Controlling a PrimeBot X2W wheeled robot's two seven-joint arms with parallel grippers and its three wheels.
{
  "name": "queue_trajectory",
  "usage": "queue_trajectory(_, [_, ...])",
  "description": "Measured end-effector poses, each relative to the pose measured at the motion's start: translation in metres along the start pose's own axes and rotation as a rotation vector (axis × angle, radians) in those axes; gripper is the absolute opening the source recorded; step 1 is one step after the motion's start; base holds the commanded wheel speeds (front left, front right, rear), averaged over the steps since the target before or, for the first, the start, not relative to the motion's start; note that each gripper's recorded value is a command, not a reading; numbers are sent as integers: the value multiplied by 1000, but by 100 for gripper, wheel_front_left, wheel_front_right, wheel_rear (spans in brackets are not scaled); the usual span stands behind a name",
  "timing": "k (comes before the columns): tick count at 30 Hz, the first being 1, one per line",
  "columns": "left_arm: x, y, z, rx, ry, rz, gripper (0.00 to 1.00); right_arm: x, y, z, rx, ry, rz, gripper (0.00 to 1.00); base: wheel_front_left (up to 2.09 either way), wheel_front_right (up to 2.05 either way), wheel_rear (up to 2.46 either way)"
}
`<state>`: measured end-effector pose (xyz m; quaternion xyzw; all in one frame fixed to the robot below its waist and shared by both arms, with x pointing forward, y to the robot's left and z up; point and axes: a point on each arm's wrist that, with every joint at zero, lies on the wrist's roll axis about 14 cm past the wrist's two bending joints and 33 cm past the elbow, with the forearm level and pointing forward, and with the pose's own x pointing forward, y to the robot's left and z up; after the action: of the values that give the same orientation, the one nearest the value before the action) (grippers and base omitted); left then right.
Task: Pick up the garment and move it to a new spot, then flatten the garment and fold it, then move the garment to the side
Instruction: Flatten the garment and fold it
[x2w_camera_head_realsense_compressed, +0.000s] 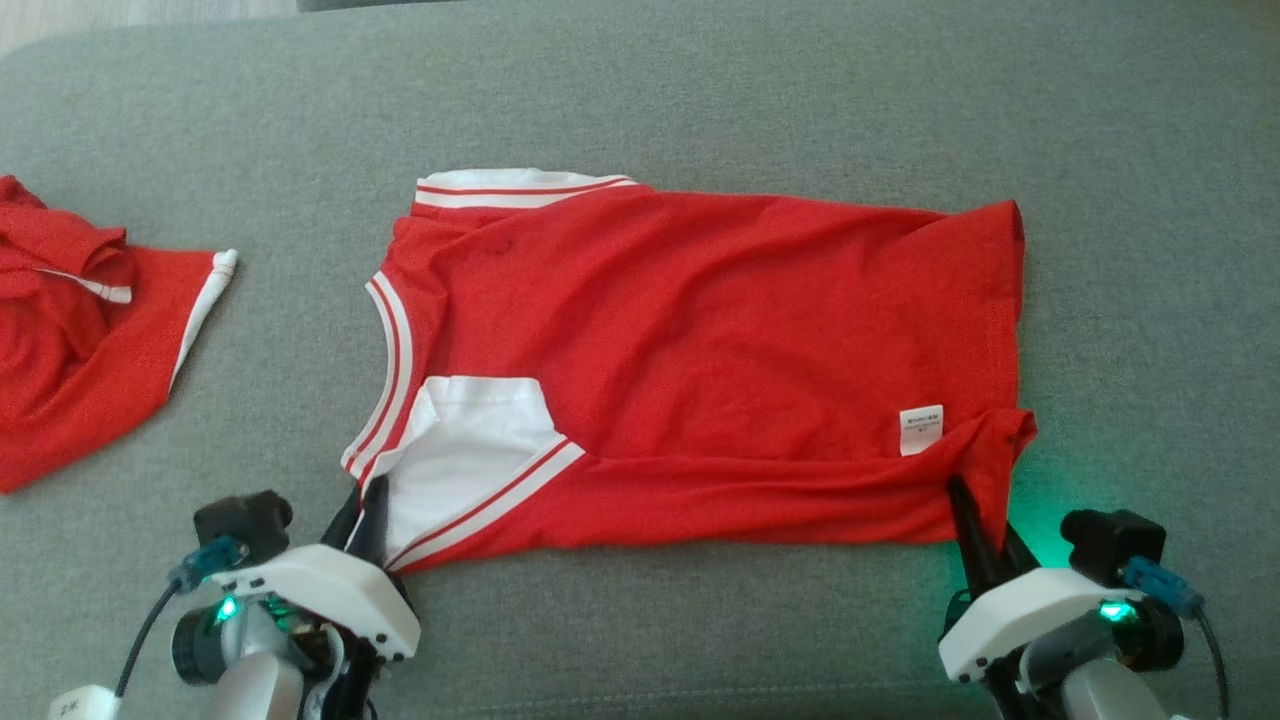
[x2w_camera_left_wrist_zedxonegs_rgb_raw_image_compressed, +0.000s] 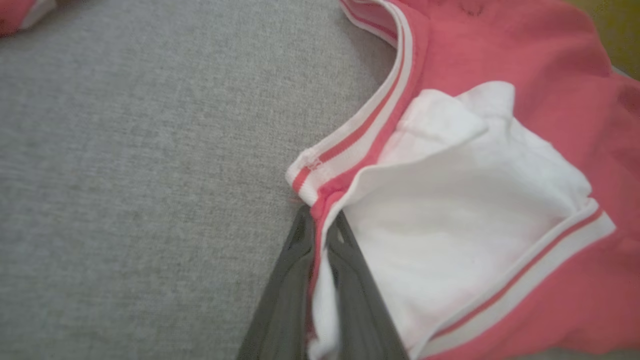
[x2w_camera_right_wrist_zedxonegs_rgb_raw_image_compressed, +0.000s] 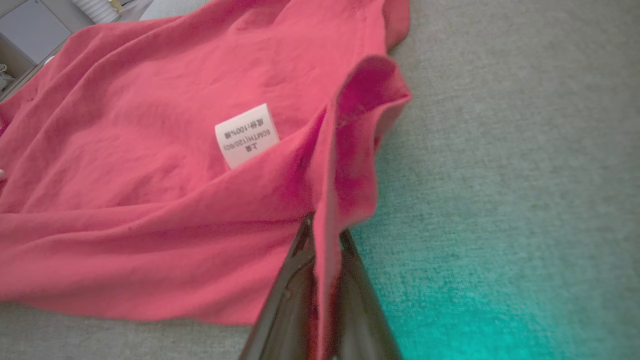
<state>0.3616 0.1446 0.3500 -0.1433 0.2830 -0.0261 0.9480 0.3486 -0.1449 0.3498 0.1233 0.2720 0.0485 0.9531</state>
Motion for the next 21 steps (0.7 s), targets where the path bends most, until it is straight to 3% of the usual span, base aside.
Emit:
queue_trajectory(6, [-6, -3, 9, 15, -38, 2, 0, -3, 1, 2, 17, -9, 3, 0, 0, 0, 0])
queue_trajectory(21, [-64, 14, -5, 11, -23, 69, 0, -44, -3, -31, 38, 145, -17, 0, 0, 0, 0])
